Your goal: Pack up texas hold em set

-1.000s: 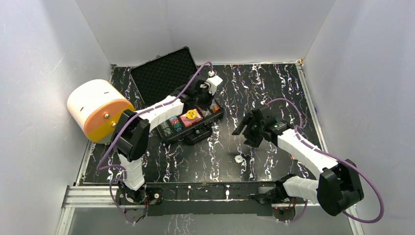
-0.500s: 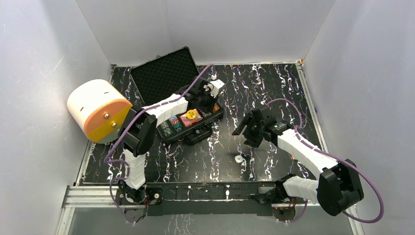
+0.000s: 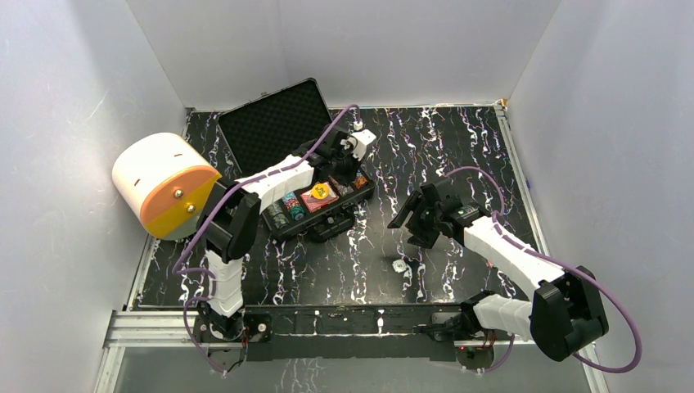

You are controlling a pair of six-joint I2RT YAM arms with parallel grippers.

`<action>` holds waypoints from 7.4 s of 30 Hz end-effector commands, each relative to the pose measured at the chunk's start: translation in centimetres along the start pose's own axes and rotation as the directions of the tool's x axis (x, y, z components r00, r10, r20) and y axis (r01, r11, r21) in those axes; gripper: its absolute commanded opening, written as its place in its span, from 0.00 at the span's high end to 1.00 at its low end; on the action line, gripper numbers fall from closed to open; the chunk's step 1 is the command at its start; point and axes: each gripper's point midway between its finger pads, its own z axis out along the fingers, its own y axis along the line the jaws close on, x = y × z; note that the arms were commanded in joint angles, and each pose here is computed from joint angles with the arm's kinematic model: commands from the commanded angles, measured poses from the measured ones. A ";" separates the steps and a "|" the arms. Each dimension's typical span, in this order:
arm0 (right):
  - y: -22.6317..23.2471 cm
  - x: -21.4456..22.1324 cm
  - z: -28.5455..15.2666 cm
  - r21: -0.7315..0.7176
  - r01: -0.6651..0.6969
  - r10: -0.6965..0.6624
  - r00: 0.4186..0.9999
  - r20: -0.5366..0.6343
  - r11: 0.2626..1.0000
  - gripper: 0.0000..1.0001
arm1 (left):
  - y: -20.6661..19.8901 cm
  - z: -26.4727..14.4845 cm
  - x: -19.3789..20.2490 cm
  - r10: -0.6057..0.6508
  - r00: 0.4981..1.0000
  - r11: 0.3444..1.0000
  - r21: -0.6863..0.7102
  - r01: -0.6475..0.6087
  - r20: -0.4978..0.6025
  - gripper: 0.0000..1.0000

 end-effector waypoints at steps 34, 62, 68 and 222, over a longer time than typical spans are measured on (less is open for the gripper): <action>-4.9 1.1 0.1 0.220 0.168 -0.161 0.986 -0.050 0.961 0.22 | 0.1 -1.0 -3.6 -0.023 0.997 1.000 -0.008 0.023 0.080 1.00; -6.5 6.8 4.2 0.402 0.392 -0.325 0.918 -0.227 0.828 0.56 | -2.1 -15.6 -3.8 -0.350 0.884 0.923 -0.048 0.382 0.310 0.02; -5.2 6.4 3.7 0.372 0.368 -0.316 0.929 -0.193 0.852 0.58 | -4.8 -15.8 -0.4 -0.401 0.886 0.915 0.054 0.399 0.232 0.02; 4.0 -4.0 -3.9 -0.122 -0.074 0.095 0.979 0.178 0.990 0.28 | 2.2 -0.8 -4.0 -0.053 0.990 0.990 -0.123 0.069 0.128 0.75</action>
